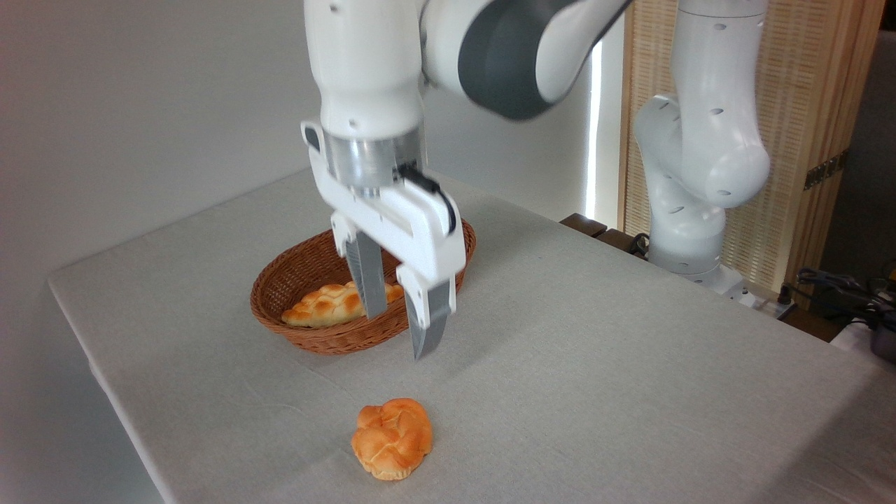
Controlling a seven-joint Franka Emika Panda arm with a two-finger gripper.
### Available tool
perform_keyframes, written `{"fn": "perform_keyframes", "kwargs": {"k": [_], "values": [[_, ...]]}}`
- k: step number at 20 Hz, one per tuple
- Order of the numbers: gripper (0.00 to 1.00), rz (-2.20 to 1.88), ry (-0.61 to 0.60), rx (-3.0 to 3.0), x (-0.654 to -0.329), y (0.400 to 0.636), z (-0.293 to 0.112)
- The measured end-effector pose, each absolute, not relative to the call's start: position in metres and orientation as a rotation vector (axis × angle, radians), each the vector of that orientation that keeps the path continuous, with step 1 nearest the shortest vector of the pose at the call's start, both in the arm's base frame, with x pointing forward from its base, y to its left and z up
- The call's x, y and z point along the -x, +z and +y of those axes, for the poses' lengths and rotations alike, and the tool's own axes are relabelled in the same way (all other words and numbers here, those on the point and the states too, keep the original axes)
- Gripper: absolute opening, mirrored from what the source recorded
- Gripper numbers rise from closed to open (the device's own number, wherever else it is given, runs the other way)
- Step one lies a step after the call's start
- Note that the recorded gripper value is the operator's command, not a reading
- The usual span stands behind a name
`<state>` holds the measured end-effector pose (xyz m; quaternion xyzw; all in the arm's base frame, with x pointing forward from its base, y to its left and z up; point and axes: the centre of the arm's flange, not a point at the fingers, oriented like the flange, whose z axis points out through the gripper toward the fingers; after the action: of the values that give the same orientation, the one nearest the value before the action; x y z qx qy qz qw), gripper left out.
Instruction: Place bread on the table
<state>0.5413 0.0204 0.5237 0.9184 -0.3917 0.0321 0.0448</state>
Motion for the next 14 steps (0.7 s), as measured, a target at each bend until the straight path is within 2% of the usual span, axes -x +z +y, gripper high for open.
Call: {"fn": "perform_keyframes", "kwargs": {"k": [9,11,14], "values": [[1.00,-1.137,0.037,-2.819,-0.514,0.620,-0.014],[1.00,-1.136,0.033,-2.821,-0.511,0.632,-0.013],[1.00,-1.133,0.032,-2.836,-0.514,0.635,-0.013]]}}
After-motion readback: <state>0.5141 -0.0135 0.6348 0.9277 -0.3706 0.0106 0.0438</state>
